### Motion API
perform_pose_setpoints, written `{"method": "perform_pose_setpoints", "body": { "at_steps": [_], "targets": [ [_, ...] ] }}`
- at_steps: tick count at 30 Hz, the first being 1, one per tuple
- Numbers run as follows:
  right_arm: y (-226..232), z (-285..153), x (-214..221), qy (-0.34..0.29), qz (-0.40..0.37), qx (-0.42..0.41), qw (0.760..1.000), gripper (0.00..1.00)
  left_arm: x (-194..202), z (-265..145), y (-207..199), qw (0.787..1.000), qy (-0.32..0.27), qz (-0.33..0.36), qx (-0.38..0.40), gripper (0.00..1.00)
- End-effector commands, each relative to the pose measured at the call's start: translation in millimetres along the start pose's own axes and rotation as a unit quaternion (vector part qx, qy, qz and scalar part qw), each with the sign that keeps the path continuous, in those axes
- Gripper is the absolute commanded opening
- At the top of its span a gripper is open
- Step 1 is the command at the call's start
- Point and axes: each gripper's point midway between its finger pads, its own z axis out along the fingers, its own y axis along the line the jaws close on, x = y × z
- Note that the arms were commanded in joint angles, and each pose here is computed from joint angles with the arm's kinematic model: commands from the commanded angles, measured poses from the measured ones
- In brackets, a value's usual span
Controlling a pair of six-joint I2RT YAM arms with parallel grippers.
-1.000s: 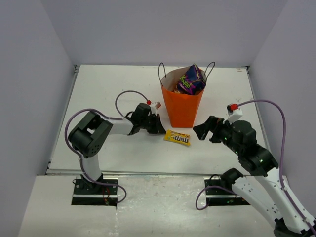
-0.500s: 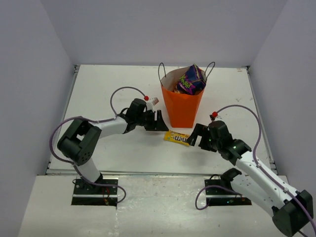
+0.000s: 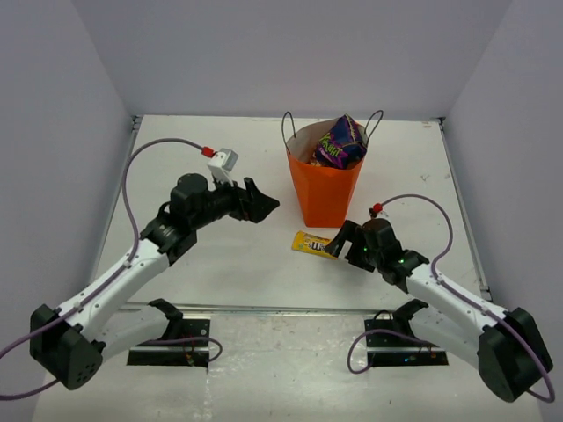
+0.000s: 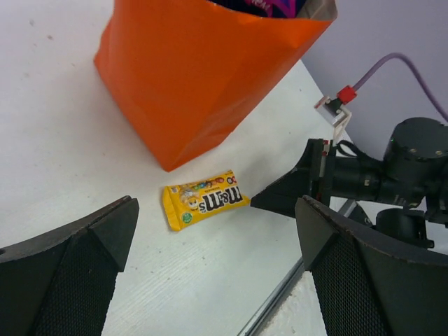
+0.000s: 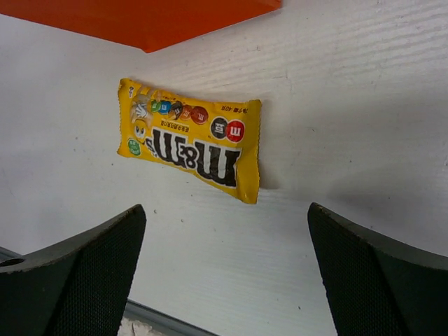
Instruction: Place the snacks into the paper bag
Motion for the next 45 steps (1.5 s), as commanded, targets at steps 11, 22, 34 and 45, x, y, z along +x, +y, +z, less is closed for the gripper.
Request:
{"method": "perform_pose_setpoints", "body": {
  "at_steps": [11, 22, 34, 45],
  "targets": [
    [16, 47, -2, 0.011, 0.008, -0.016, 1.000, 0.90, -40, -69, 18, 0.988, -0.087, 0.051, -0.119, 1.00],
    [4, 68, 19, 0.052, -0.021, 0.048, 0.997, 0.00, -41, -81, 26, 0.983, -0.094, 0.060, -0.147, 1.00],
    [86, -57, -36, -0.045, -0.110, -0.122, 0.985, 0.00, -48, -89, 19, 0.982, -0.113, 0.061, -0.139, 1.00],
    [169, -134, -145, -0.186, -0.182, -0.135, 0.956, 0.00, -42, -92, 22, 0.982, -0.112, 0.065, -0.138, 1.00]
  ]
}}
